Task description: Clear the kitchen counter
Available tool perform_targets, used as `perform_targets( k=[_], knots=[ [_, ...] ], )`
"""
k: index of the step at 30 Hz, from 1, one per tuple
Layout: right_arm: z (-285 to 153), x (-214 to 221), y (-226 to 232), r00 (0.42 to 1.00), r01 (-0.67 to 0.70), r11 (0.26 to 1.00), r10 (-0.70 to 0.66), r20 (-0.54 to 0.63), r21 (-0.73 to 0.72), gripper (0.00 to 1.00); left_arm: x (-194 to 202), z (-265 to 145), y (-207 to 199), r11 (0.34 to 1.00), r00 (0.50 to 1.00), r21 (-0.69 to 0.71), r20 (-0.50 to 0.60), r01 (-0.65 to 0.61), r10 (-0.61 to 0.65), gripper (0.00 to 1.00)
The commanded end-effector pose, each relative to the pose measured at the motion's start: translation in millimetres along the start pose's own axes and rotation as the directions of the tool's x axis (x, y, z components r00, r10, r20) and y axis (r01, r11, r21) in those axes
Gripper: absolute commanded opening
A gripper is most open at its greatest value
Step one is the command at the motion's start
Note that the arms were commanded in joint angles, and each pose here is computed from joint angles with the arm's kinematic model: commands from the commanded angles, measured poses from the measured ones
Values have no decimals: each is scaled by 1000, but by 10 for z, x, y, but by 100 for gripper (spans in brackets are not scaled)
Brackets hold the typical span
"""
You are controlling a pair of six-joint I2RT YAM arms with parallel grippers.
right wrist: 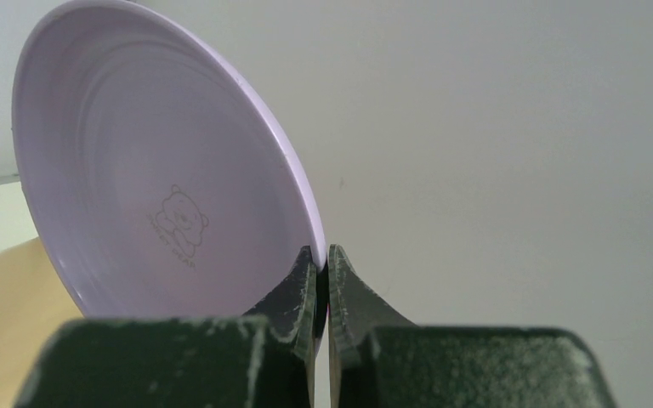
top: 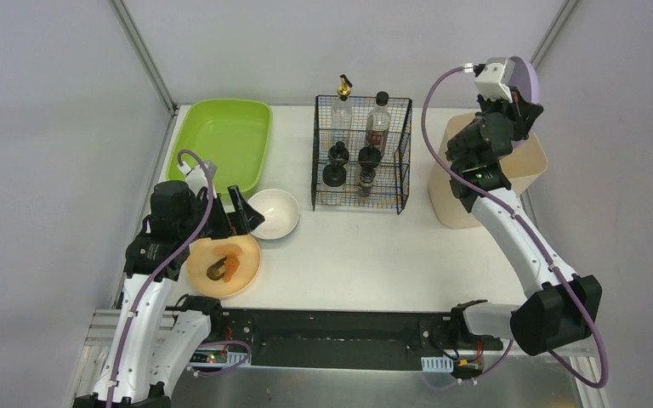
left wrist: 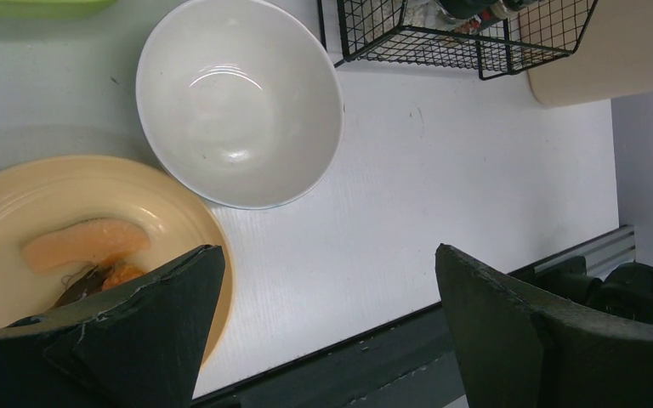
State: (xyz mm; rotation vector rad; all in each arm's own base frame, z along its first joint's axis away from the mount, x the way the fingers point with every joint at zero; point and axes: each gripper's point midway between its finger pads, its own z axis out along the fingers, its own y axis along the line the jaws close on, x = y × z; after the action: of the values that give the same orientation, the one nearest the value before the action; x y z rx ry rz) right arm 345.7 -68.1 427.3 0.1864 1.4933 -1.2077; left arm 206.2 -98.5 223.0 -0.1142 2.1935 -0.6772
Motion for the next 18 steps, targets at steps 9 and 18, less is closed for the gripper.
perform_targets(
  k=[9,18],
  knots=[
    [-264,-329,-359,899,-437,874,428,-92,-211,0,-37,14,-26,1000,1000,12,20,-10,10,100],
    [-825,-444,-115,772,-628,595,557,-306,-502,0,-59,13,-62,999,1000,29,20,-20,19,100]
  ],
)
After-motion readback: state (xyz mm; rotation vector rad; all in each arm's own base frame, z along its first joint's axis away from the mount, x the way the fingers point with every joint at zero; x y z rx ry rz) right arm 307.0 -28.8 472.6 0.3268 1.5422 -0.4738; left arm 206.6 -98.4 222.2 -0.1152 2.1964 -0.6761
